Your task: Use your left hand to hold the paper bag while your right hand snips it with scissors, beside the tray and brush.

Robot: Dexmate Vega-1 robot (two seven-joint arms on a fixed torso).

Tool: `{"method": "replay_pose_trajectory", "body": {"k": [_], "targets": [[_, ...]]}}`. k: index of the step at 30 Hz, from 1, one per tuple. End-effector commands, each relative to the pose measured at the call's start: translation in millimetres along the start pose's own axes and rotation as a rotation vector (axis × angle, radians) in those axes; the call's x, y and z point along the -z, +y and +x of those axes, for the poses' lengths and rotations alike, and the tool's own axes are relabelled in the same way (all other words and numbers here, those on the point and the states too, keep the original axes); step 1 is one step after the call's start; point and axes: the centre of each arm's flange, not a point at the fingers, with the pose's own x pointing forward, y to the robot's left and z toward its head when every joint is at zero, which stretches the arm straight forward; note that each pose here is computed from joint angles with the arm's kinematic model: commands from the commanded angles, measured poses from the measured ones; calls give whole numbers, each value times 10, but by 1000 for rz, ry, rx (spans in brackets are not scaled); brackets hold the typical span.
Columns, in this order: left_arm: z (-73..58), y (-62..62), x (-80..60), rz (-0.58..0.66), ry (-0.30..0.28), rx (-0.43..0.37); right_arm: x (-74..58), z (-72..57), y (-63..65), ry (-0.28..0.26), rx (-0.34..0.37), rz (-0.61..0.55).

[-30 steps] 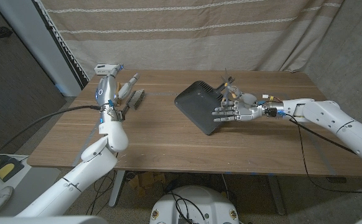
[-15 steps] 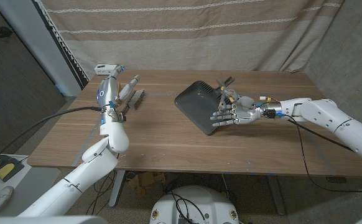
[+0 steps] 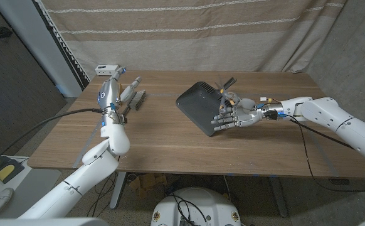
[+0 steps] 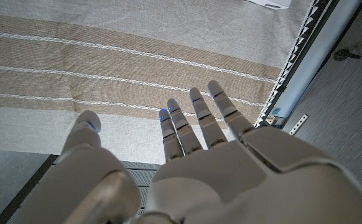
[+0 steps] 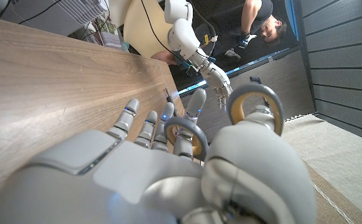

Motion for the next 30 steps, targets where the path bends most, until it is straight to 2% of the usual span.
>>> {"method": "replay_pose_trajectory", "body": {"k": [1, 4, 7, 14, 20, 30], "targets": [[-27, 17, 25, 5, 5, 5, 1, 22, 24, 34, -22, -8], [-25, 18, 50, 3, 14, 10, -14, 20, 19, 39, -24, -14], [-17, -14, 99, -51, 56, 34, -27, 17, 18, 43, -27, -22], [-7, -35, 215, -15, 91, 50, -49, 5, 7, 50, -32, -27], [-8, -51, 279, -45, 133, 48, -76, 14, -8, 59, -41, -37], [-30, -3, 283, -48, 133, 35, -116, 36, -17, 77, -55, -52]]}}
